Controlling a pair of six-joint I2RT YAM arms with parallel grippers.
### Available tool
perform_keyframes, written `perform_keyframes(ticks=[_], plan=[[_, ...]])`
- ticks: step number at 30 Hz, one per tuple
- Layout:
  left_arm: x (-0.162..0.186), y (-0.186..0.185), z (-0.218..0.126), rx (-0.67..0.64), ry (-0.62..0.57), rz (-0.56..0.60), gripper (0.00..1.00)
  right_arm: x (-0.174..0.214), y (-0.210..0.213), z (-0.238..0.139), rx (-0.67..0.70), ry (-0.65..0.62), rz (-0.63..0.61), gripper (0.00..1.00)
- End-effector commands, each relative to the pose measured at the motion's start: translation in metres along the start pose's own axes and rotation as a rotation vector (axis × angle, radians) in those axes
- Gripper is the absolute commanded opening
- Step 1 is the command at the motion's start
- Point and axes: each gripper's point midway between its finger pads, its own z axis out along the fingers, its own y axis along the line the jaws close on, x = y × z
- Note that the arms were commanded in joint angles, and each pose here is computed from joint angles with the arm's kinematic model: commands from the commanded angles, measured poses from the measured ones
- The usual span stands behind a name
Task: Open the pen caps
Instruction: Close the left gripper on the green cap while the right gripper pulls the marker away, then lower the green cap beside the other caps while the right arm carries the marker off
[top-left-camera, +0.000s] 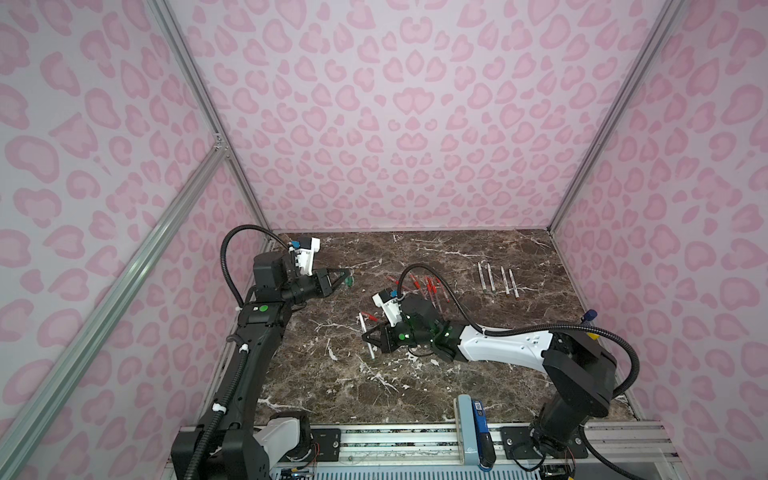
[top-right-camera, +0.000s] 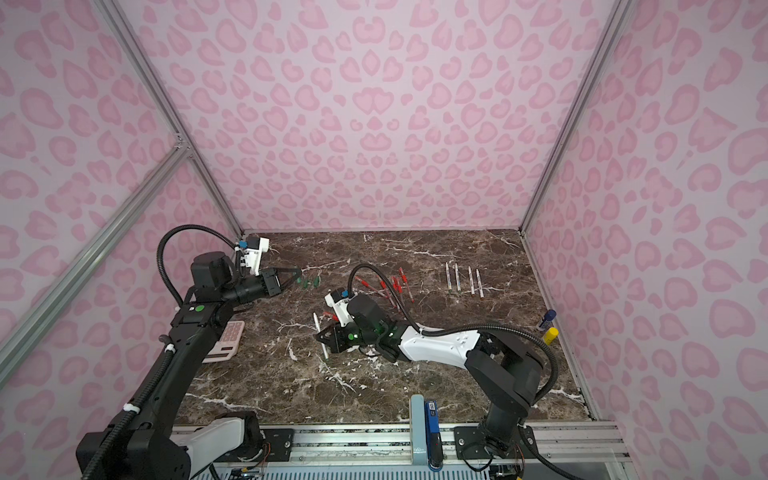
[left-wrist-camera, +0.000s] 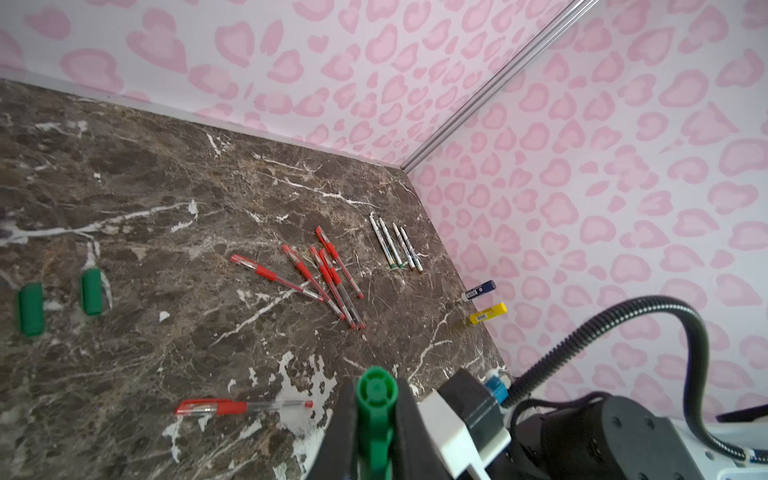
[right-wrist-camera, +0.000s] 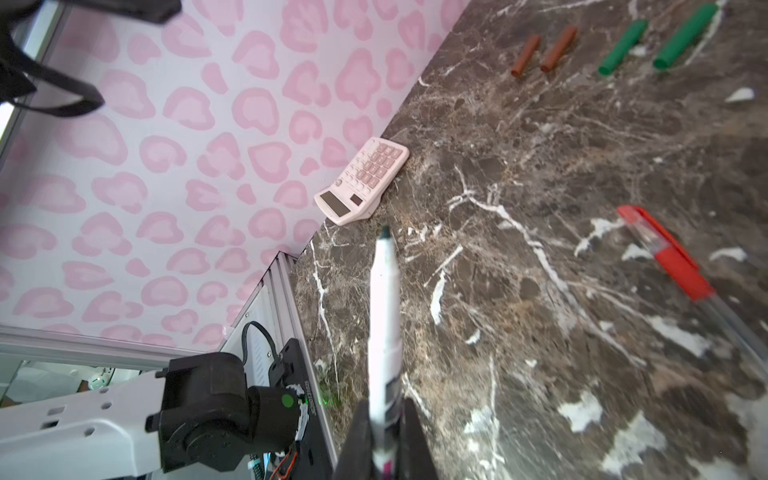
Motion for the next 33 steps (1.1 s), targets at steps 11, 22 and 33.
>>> perform_keyframes(ticks=[11, 22, 33], plan=[[0.004, 0.085, 0.069, -0.273, 0.242, -0.119, 0.03, 0.000, -0.037, -0.082, 0.236, -0.116, 0.006, 0.00], [0.046, 0.174, 0.139, -0.518, 0.556, -0.120, 0.04, 0.000, -0.066, -0.173, 0.498, -0.249, 0.004, 0.00], [0.064, 0.234, 0.175, -0.642, 0.675, -0.099, 0.10, 0.001, -0.069, -0.214, 0.547, -0.325, 0.021, 0.00]])
